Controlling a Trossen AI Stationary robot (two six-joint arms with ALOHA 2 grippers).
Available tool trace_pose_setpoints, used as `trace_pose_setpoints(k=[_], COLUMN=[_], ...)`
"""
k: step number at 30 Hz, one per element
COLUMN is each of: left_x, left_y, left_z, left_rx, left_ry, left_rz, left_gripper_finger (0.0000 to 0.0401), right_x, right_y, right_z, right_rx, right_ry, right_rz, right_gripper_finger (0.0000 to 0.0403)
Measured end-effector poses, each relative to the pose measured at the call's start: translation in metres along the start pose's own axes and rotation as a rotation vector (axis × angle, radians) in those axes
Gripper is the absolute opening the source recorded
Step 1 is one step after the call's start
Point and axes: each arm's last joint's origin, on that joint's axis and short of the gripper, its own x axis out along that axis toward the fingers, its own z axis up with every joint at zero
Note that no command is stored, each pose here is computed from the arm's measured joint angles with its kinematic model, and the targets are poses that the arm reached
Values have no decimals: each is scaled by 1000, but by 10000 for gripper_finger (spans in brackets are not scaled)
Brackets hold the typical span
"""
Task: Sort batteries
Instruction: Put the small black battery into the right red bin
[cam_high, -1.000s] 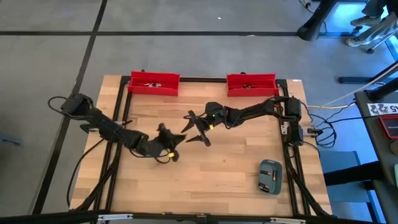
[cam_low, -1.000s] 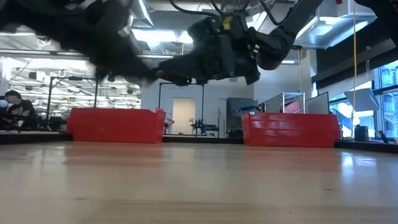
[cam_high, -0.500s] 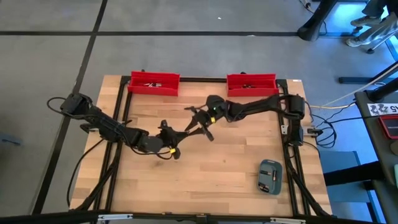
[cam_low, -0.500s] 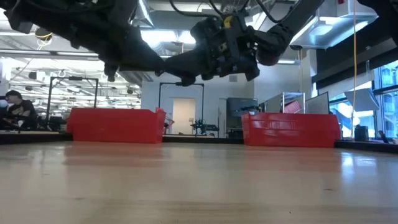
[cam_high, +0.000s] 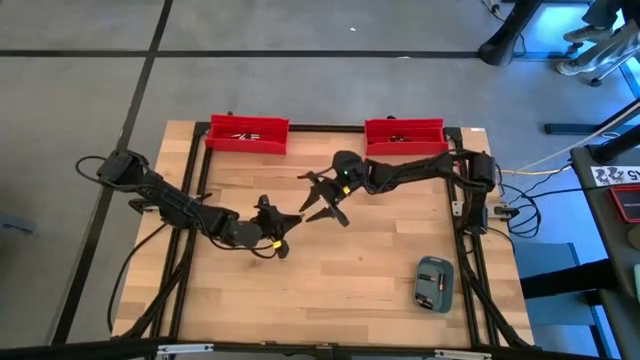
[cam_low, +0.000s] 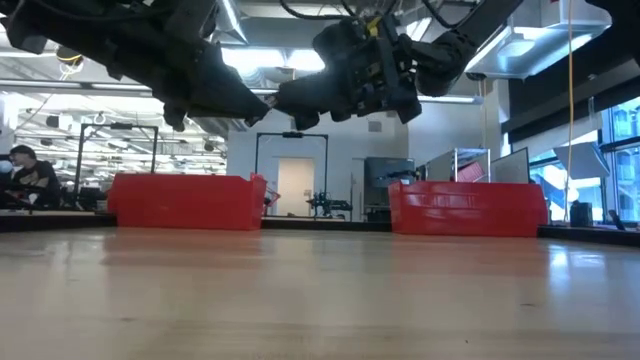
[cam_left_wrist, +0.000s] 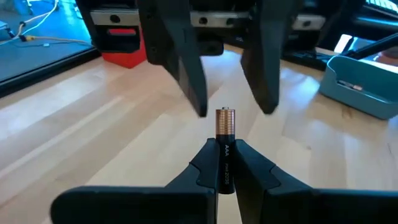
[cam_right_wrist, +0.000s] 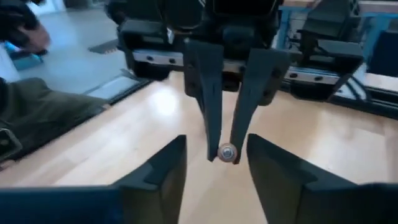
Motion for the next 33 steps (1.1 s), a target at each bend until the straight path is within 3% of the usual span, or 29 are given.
trace_pose_setpoints(k=[3,6,9,18,21,25,33], left_x=[0,0,0,0,0,0,-2], left_y=[0,0,0,0,1,3,12], left_z=[0,0,0,-1,-1,-5,-20], left_rx=[-2,-4,-3,6,9,-5,-54], left_ry=[-1,-1,0,6,8,42,155], left_rz=[1,2,-2,3,7,32,108], left_gripper_finger=[21,21,19,24,31,75,163], right_x=[9,16,18,15,14,-4,-101], right_y=[7,14,15,12,13,11,0], right_z=[1,2,2,0,1,10,34], right_rx=[-40,-86,-100,-74,-68,-45,56], right_ry=[26,45,45,59,72,165,528], right_rz=[-57,-101,-100,-103,-123,-224,-680], right_gripper_finger=[186,183,156,24,21,23,22])
